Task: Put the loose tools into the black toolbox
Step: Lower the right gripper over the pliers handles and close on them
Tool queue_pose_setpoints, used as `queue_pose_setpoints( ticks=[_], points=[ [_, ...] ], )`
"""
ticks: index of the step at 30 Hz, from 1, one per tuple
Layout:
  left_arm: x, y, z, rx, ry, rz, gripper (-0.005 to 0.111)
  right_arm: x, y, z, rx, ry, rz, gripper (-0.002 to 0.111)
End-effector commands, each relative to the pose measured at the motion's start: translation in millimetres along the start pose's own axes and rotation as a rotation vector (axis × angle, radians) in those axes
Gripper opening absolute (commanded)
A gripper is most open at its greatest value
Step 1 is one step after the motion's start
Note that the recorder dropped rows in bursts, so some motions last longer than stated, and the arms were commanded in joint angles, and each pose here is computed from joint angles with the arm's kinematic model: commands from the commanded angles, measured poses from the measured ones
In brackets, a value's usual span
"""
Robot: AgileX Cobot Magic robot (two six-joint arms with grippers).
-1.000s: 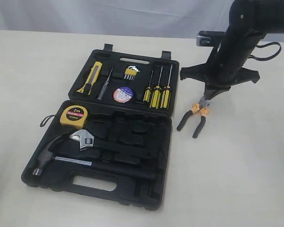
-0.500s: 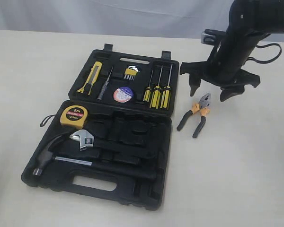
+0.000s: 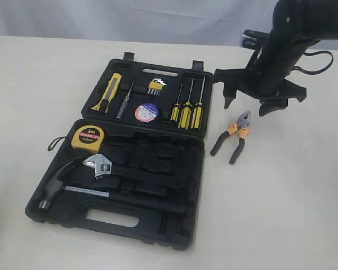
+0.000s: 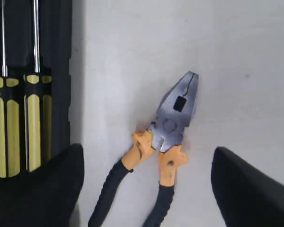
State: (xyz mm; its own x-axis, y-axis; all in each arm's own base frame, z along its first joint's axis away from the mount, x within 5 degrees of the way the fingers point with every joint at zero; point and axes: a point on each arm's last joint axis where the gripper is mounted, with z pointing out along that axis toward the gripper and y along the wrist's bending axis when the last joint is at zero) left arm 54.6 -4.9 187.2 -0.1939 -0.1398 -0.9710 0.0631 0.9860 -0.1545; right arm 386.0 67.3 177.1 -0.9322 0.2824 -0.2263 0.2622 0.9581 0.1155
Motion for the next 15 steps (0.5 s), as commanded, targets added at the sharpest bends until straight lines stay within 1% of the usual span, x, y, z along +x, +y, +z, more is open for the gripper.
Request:
queue_pose_setpoints(
  ticks=[1, 4, 10, 15],
  points=[
    [-1, -0.4, 0, 0.004, 0.000, 0.007, 0.000, 2, -4, -2, 0.028, 0.041, 0.047, 0.071],
    [-1, -0.4, 0, 0.004, 0.000, 0.007, 0.000, 2, -4, -2, 0.028, 0.040, 0.056, 0.071],
    [-1, -0.4, 0, 0.004, 0.000, 0.007, 0.000, -1, -2, -1, 0.010, 0.004, 0.141, 0.071],
    [-1, -0.4, 0, 0.004, 0.000, 0.007, 0.000, -3, -1, 16, 0.006, -0.002, 0.176, 0.071]
  ],
)
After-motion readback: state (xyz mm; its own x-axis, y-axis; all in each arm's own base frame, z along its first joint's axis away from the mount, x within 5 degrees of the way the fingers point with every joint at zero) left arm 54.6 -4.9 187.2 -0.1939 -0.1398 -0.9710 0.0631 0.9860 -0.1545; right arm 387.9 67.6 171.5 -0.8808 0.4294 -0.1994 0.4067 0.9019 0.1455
